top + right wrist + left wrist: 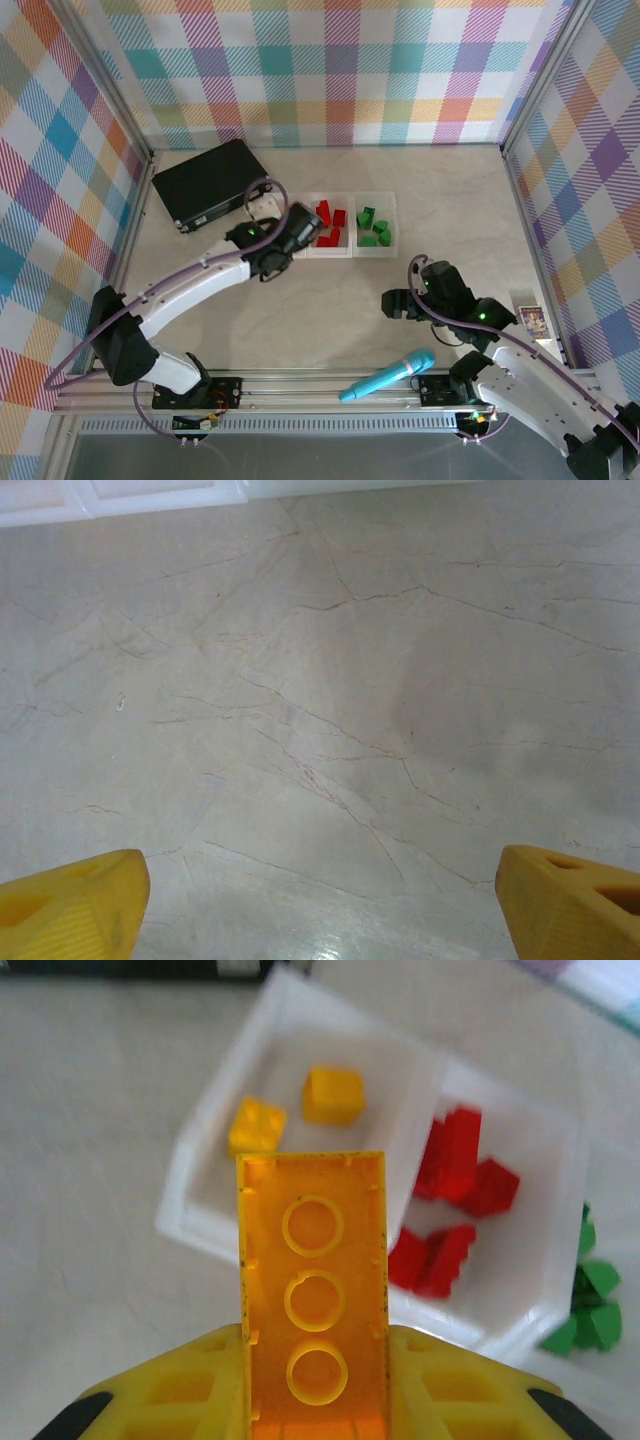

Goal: Sort the legos into containers by color
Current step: Place the lego in the container.

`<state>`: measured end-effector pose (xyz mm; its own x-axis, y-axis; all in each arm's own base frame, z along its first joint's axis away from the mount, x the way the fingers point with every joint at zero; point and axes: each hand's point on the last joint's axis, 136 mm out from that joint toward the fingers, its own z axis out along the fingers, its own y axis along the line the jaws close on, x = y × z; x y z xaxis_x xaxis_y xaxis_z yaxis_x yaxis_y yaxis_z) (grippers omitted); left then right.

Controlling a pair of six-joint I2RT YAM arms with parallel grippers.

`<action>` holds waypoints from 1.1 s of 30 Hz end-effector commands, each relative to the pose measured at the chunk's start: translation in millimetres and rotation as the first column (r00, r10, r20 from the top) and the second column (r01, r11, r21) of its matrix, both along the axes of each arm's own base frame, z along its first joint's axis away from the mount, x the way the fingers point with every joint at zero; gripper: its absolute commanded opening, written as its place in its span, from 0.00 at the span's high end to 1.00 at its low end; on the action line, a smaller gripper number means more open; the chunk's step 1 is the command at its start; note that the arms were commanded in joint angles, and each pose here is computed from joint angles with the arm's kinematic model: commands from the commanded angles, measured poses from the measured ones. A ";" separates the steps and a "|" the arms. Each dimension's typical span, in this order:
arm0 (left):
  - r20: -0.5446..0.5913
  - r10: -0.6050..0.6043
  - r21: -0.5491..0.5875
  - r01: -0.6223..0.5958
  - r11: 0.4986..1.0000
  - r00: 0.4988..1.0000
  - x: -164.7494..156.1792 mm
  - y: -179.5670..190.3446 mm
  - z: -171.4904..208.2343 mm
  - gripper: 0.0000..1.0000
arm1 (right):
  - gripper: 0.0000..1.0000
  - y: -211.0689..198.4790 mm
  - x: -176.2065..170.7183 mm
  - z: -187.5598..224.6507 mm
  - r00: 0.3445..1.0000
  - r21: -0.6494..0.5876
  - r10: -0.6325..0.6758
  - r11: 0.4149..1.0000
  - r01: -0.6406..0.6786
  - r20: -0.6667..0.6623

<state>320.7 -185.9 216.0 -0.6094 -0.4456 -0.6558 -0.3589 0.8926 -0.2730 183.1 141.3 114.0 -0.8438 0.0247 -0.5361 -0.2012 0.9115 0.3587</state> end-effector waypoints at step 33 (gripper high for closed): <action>-0.208 -0.254 -0.062 0.246 0.967 0.945 140.9 -17.0 -102.6 0.42 | 0.10 -8.2 17.9 39.0 0.978 0.022 -0.030 0.999 0.026 0.208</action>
<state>449.5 -196.8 98.4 -0.8453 -0.2739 -0.4588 -0.2001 0.9584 -0.2036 197.1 137.7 147.9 -0.7325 0.0603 -0.6780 -0.2515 0.9016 0.3519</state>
